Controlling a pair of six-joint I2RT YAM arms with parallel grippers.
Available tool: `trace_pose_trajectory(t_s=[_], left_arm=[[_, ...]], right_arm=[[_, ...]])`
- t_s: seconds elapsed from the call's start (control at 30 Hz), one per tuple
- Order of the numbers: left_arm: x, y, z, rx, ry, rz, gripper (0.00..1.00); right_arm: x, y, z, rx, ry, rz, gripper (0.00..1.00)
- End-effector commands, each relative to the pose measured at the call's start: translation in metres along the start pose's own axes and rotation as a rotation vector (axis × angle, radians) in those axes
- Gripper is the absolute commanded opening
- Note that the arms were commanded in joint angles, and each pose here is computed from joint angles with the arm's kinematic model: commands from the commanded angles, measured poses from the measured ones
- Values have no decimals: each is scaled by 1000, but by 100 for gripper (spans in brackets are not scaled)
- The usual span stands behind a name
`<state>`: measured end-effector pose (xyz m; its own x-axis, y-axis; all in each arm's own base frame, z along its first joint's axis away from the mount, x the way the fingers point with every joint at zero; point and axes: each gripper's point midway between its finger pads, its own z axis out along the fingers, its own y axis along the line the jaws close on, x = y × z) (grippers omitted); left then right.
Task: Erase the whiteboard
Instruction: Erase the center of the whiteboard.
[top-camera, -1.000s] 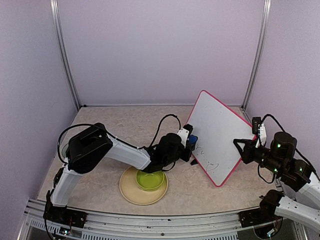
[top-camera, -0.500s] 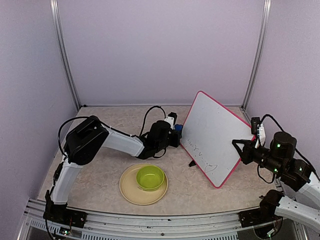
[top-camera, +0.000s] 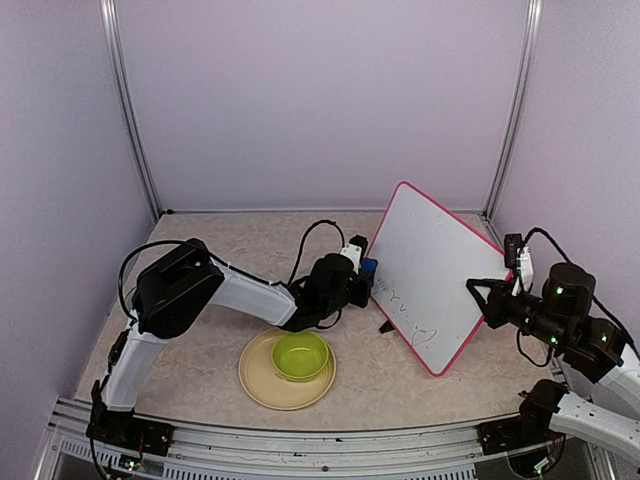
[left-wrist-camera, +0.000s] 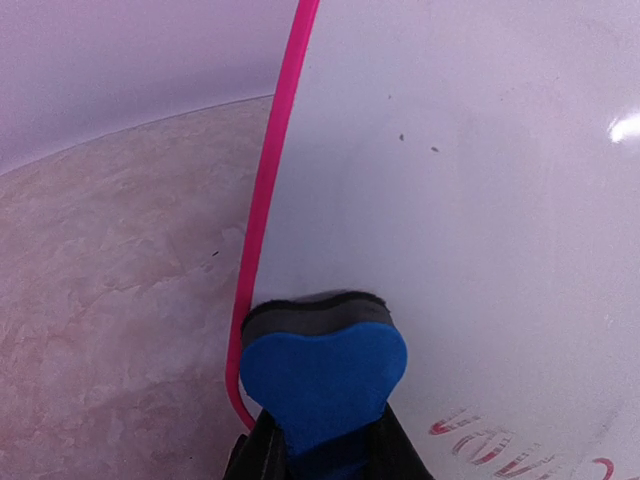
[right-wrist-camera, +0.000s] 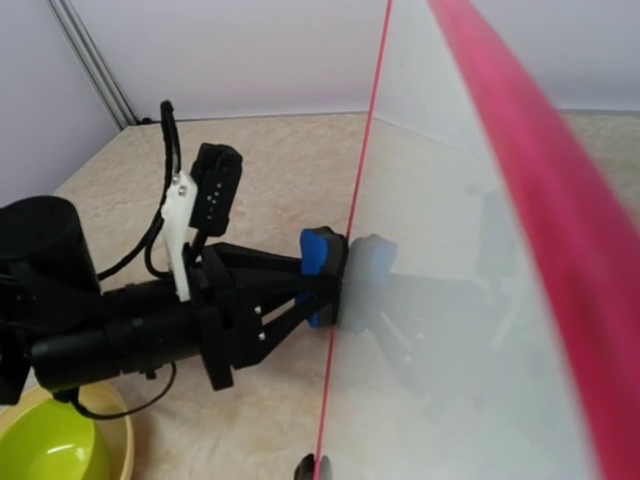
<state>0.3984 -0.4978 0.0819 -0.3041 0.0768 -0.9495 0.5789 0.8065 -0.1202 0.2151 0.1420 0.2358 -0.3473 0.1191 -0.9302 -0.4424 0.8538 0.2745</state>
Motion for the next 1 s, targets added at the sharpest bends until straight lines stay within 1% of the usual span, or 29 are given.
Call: trace_pose_trajectory(t_s=[0.0, 0.1, 0.4, 0.73, 0.97], left_arm=[[16, 19, 13, -113, 45, -3, 0], [16, 24, 17, -104, 54, -26, 0], [24, 18, 17, -88, 63, -10, 0], [22, -39, 0, 108, 27, 16, 0], [22, -56, -11, 147, 16, 15, 0]], right_arm=[[-30, 21, -14, -96, -80, 27, 0], [-30, 20, -15, -95, -83, 29, 0], [-29, 20, -15, -97, -83, 29, 0], [-33, 23, -16, -112, -96, 36, 0], [-35, 25, -16, -122, -103, 37, 0]])
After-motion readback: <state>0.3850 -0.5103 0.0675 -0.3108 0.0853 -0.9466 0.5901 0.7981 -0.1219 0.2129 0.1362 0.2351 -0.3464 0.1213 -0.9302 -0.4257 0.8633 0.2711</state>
